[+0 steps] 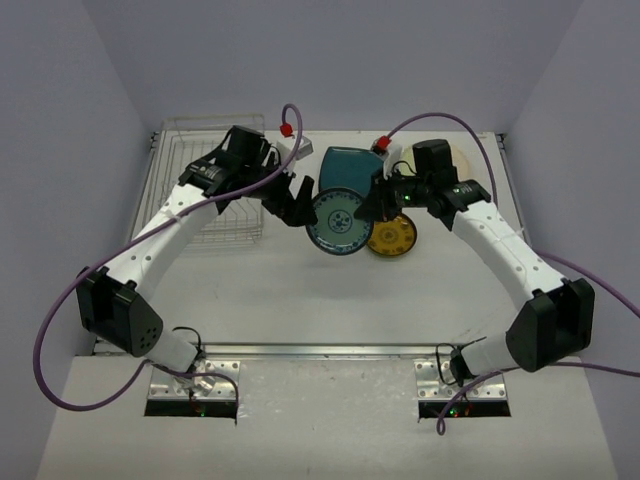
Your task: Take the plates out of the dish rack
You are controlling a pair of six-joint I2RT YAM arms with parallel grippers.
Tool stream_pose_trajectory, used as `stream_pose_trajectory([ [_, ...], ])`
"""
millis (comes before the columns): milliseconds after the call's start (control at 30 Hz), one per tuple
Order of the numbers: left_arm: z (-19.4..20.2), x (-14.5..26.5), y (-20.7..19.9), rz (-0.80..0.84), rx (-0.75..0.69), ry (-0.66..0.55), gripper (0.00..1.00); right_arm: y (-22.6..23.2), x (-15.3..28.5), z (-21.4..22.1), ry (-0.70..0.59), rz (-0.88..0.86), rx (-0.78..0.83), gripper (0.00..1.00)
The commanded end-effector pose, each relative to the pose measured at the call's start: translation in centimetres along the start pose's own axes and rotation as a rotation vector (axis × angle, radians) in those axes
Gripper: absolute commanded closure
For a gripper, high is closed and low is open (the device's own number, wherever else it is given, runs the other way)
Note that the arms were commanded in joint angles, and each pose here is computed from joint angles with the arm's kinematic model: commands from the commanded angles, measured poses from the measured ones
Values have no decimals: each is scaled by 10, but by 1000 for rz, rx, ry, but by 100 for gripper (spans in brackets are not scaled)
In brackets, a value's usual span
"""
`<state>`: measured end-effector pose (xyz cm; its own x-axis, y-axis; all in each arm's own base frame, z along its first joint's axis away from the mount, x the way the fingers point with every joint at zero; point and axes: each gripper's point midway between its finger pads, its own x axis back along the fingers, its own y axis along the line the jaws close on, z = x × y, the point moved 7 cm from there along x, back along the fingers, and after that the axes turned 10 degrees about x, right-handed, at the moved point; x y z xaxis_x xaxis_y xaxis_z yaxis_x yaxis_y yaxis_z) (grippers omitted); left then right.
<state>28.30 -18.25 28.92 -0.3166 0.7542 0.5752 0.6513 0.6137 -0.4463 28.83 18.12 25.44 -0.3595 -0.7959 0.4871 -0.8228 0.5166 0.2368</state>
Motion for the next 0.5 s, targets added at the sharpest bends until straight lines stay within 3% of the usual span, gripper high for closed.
stream_pose_trajectory([
  [0, -25, 13, 18, -200, 16, -105, 0, -47, 30, 12, -21, 208, -100, 100],
  [100, -34, 28, 41, -264, 96, -161, 0, -99, 44, 46, 20, 321, -243, 100],
  [267, -40, 48, 69, -292, 193, -232, 0, -150, 53, 88, 77, 331, -489, 100],
  [467, -29, 45, 74, -300, 202, -207, 0, -179, 37, 115, 127, 304, -588, 100],
])
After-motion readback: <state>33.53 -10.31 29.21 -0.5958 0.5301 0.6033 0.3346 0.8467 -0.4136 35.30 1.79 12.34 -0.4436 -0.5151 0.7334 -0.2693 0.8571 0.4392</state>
